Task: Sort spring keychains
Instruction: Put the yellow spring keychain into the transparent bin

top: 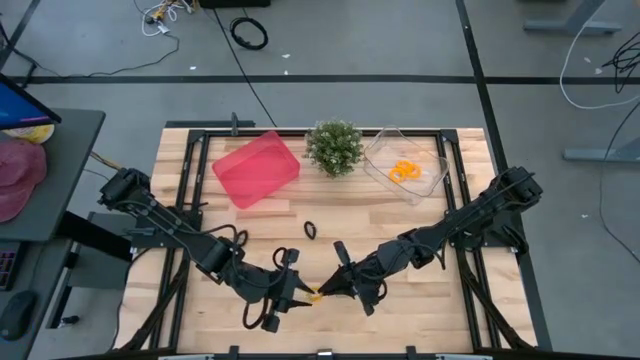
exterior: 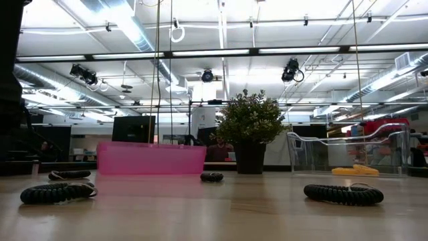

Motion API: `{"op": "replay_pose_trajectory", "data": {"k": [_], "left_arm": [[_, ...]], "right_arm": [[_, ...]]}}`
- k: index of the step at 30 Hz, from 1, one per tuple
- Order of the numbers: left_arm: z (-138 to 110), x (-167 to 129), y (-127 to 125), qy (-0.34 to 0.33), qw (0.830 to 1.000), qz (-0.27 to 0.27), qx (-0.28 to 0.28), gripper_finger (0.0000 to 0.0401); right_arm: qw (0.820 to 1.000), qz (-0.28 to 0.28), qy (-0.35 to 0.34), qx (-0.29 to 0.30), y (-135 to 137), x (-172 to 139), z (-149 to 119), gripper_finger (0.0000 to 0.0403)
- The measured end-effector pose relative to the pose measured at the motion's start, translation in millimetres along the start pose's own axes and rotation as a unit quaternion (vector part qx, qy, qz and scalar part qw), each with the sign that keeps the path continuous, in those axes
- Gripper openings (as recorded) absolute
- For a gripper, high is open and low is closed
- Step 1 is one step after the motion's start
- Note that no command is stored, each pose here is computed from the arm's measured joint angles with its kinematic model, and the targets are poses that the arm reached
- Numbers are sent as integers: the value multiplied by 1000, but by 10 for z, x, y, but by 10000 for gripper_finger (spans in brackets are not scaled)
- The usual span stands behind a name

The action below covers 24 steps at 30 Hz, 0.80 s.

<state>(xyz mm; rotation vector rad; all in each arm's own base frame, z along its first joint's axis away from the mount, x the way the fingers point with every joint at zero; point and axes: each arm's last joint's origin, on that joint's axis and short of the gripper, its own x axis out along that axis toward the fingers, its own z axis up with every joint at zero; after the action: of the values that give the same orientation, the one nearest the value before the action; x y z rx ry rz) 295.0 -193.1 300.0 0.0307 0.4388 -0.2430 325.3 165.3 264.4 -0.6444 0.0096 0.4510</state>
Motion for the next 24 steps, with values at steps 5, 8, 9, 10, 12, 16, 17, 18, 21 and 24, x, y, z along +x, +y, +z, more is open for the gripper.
{"op": "replay_pose_trajectory", "data": {"k": [5,8,9,10,12,16,17,18,21,24], "left_arm": [[-9,0,3,4,1000,2,4,169],[-7,-5,22,4,1000,17,6,183],[-11,-27,39,9,999,32,7,184],[-16,-48,62,14,999,50,4,185],[-47,-95,119,34,995,90,1,183],[-153,-191,235,88,982,169,4,174],[-173,-212,259,95,977,191,3,172],[-192,-238,282,102,972,214,7,170],[-230,-293,367,107,951,290,13,165],[-289,-333,466,125,928,349,24,162]], "right_arm": [[999,5,25,39,-56,-127,58,2],[997,-1,51,63,-87,-208,77,2],[995,-7,67,71,-93,-233,72,2],[993,-15,83,79,-96,-253,62,2],[988,-34,120,92,-105,-300,35,2],[973,-82,174,126,-192,-370,-45,2],[969,-95,185,134,-221,-377,-78,2],[965,-106,195,142,-251,-383,-112,2],[951,-136,229,157,-335,-406,-219,2],[936,-167,256,173,-434,-436,-324,2]]}}
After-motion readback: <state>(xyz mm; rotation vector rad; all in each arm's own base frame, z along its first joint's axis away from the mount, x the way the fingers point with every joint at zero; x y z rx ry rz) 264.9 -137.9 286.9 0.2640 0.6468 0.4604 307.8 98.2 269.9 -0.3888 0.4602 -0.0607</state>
